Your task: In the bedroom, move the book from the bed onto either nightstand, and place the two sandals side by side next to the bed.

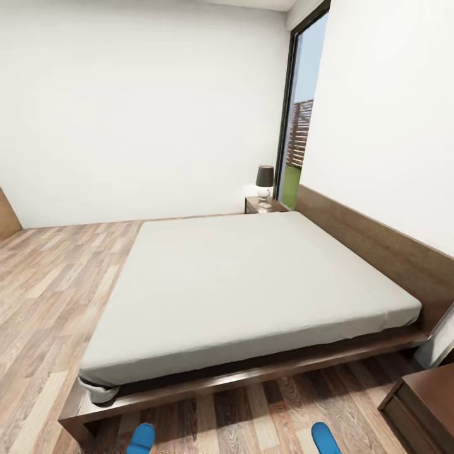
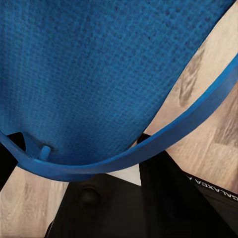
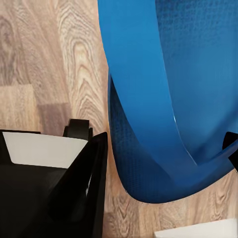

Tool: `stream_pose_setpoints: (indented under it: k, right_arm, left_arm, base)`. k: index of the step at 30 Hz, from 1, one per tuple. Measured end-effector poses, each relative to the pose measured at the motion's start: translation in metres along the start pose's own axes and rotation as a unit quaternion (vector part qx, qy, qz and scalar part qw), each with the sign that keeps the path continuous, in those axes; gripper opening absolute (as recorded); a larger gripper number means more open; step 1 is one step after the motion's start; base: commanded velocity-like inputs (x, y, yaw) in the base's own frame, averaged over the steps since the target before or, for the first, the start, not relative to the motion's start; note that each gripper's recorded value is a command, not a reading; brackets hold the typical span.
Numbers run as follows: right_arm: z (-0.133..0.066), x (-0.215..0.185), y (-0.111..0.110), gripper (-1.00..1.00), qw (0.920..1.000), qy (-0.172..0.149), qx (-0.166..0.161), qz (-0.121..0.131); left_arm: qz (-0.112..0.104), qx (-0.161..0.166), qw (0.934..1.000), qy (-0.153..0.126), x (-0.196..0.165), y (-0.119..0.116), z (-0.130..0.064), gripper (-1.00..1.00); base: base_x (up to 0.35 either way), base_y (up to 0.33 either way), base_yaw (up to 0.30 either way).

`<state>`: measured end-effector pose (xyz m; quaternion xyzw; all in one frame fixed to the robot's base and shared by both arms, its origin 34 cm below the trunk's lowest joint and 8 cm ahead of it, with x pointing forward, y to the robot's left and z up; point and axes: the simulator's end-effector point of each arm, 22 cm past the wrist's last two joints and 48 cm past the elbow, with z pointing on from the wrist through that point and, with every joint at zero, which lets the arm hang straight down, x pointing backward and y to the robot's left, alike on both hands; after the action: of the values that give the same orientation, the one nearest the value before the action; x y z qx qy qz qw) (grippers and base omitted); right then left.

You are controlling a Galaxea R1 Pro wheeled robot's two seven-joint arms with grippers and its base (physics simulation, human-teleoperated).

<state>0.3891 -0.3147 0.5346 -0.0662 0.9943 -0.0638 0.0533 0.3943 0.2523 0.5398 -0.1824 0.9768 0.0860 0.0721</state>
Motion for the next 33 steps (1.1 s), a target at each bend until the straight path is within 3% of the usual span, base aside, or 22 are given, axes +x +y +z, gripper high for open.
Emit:
stream_pose_setpoints:
  k: [33]
  right_arm:
    - [0.0, -0.0002, 0.0005, -1.0, 1.0, 0.0, -0.001, 0.0]
  left_arm:
    - [-0.001, 0.0, 1.0, 0.0, 0.0, -0.0001, 0.0, -1.0]
  base:
    - [0.0, 0.01, 0.289]
